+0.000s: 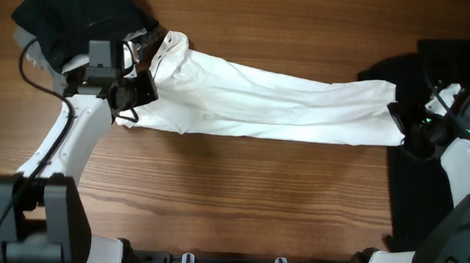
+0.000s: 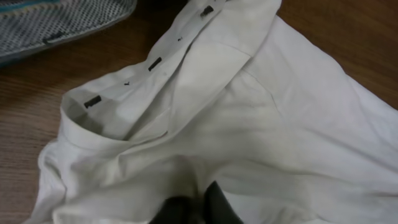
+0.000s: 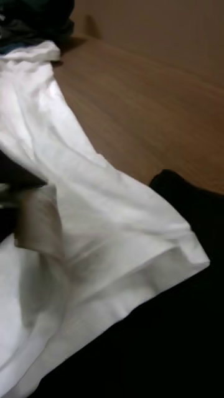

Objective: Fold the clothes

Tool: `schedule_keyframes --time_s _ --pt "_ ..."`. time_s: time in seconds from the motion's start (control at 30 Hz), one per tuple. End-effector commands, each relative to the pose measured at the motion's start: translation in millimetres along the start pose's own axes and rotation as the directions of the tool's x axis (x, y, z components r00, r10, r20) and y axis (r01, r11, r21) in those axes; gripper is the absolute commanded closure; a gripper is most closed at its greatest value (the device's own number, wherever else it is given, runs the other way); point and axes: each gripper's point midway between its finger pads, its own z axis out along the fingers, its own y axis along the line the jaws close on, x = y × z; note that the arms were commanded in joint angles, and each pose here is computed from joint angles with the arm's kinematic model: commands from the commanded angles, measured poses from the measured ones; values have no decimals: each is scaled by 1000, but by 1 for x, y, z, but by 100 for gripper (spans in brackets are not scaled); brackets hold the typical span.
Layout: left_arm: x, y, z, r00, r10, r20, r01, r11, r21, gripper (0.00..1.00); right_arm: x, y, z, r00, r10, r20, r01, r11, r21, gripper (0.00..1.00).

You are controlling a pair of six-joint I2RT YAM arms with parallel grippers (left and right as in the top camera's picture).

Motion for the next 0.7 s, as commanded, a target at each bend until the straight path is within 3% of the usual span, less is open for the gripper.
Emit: schedule_keyframes --time_s 0.0,0.03,0.1,0.17,0.33,0.47,0.53,0.6,0.67 --pt "-4 -8 11 1000 10 11 -10 1000 3 40 -9 -15 9 998 29 50 -34 993 110 32" --pt "-5 -8 12 1000 9 11 -9 1000 3 29 -10 -17 9 998 27 55 -33 992 119 27" --pt "1 -3 13 999 31 -15 -31 999 -12 19 -9 -23 7 999 21 49 -28 990 139 17" --pt "11 7 11 997 51 -59 -53 998 -40 18 -3 -31 5 999 33 23 -36 986 164 13" --pt "47 78 -7 977 -41 -208 -24 954 -299 17 43 -57 -7 984 99 -149 -58 964 261 10" --pt "52 98 -7 972 -109 -207 37 946 -322 22 67 -63 -15 962 125 -242 -49 954 296 9" --pt "53 93 4 976 -113 -186 63 965 -256 22 76 -64 -18 952 114 -284 -26 954 298 9" --pt "51 85 18 983 -101 -155 70 979 -191 37 80 -65 -20 947 92 -308 3 956 293 11" --pt "48 85 25 987 -94 -133 70 982 -173 66 82 -65 -20 945 92 -314 5 956 294 11"
